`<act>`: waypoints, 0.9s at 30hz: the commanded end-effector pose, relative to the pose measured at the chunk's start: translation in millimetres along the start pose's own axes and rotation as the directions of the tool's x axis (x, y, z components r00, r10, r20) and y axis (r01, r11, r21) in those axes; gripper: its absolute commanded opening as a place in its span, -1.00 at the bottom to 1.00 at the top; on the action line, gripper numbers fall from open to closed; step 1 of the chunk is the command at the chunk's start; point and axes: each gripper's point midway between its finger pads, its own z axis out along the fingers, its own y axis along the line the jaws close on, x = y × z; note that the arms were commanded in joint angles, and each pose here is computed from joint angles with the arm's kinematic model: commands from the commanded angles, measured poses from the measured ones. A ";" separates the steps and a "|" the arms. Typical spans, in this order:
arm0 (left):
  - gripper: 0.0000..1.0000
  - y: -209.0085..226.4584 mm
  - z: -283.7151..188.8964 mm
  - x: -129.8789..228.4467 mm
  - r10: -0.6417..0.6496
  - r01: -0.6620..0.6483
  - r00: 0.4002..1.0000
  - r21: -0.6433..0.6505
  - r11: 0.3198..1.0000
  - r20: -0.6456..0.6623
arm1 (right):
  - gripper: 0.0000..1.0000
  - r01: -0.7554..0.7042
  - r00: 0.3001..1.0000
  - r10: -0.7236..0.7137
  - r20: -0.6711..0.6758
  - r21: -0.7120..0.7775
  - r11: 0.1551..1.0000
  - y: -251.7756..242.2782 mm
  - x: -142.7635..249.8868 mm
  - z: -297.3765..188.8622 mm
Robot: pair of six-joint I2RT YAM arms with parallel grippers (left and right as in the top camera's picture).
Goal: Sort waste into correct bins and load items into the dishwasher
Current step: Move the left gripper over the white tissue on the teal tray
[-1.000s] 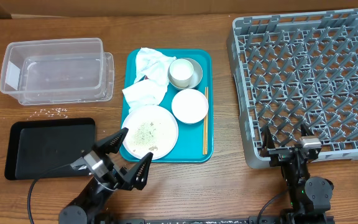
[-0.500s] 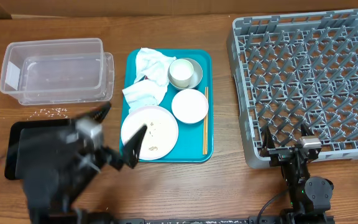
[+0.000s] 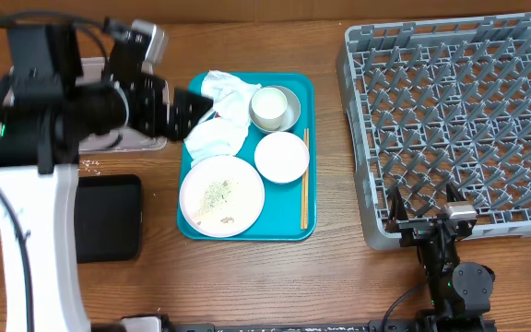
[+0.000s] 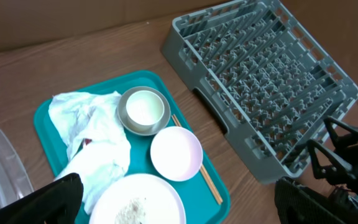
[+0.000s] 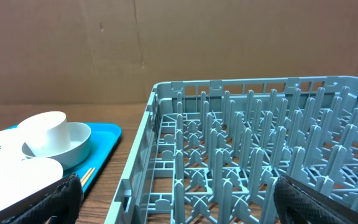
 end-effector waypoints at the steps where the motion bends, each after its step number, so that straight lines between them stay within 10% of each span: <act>1: 1.00 9.3 20.8 -8.3 0.042 -0.043 0.998 -0.031 0.999 -0.036 | 1.00 0.001 1.000 -0.001 0.006 0.000 1.000 -0.4 1.3 0.1; 9: 1.00 74.3 82.3 0.9 0.028 -0.156 0.964 -0.479 0.864 -0.265 | 1.00 0.001 1.000 -0.001 0.006 0.000 1.000 -0.4 1.3 0.1; 23: 1.00 124.7 201.1 29.2 -0.003 -0.165 0.934 -0.439 0.883 -0.357 | 1.00 0.001 1.000 -0.001 0.006 0.000 1.000 -0.4 1.3 0.1; 27: 0.66 137.8 222.6 47.3 -0.027 -0.166 0.916 -0.438 0.883 -0.401 | 1.00 0.001 1.000 -0.001 0.006 0.000 1.000 -0.5 1.3 0.1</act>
